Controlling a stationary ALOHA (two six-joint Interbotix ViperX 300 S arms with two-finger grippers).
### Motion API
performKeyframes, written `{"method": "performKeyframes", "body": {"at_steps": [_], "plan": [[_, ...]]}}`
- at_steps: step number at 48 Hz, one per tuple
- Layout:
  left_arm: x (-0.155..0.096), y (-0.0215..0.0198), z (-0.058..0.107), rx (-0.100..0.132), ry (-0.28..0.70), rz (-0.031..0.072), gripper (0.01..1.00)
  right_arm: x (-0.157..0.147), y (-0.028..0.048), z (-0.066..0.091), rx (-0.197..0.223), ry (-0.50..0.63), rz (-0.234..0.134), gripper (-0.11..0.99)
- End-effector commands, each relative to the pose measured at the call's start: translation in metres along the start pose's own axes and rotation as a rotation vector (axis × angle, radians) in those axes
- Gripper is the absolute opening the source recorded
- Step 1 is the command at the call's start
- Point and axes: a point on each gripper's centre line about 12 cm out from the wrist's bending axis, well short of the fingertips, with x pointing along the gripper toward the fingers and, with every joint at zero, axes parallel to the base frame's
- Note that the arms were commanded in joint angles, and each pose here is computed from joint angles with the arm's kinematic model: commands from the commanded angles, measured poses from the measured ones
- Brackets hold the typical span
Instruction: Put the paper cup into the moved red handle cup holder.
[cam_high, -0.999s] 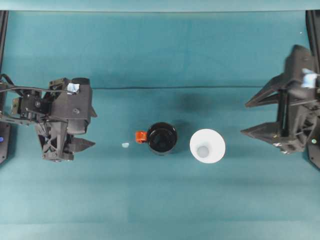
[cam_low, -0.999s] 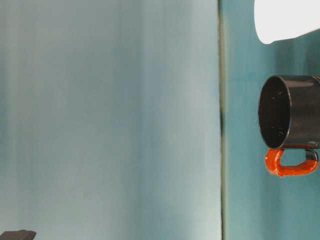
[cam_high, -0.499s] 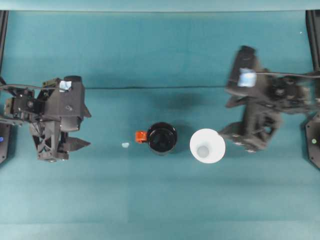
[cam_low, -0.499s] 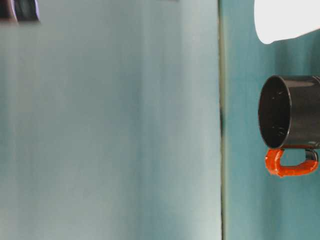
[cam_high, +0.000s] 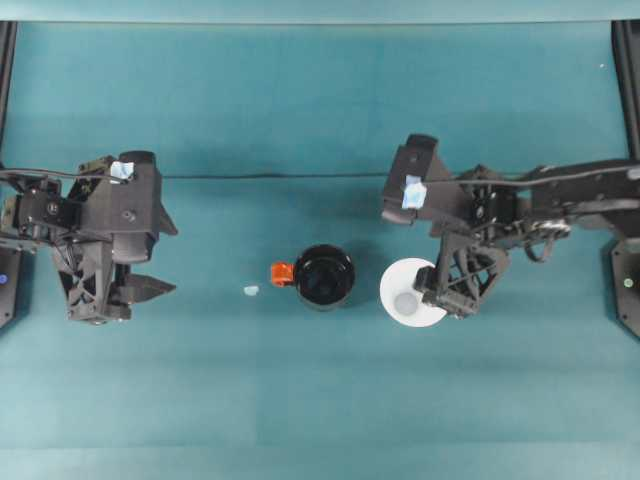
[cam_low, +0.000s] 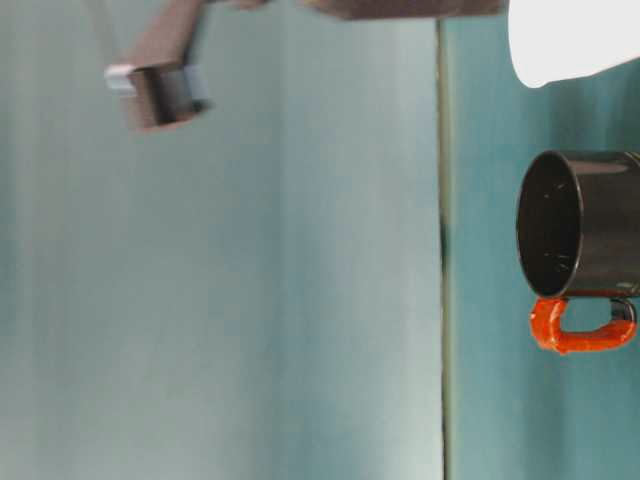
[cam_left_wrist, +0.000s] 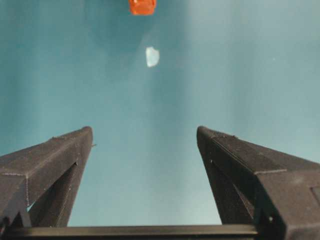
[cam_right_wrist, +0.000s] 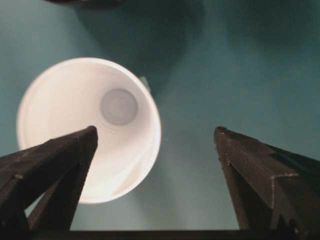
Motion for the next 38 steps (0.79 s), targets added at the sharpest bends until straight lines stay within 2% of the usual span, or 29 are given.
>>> {"method": "performKeyframes", "body": {"at_steps": [1,13,30,34,38], "plan": [[-0.003,0.0,0.004,0.001,-0.02,0.0,0.928,0.016,-0.001,-0.001,0.016,0.006,-0.002,0.86],[-0.003,-0.0004,0.005,0.002,-0.021,-0.001,0.928,0.041,-0.0044,-0.009,0.016,0.028,-0.012,0.86],[-0.002,0.0,0.004,0.001,-0.015,0.0,0.928,0.042,-0.0042,-0.007,0.014,0.028,-0.012,0.84],[-0.002,0.0,0.004,0.001,-0.015,0.0,0.928,0.041,-0.0041,-0.005,0.017,0.027,-0.011,0.79],[-0.001,-0.0004,0.003,0.002,-0.015,-0.001,0.928,0.04,-0.0027,-0.003,0.016,0.021,-0.008,0.66]]}}
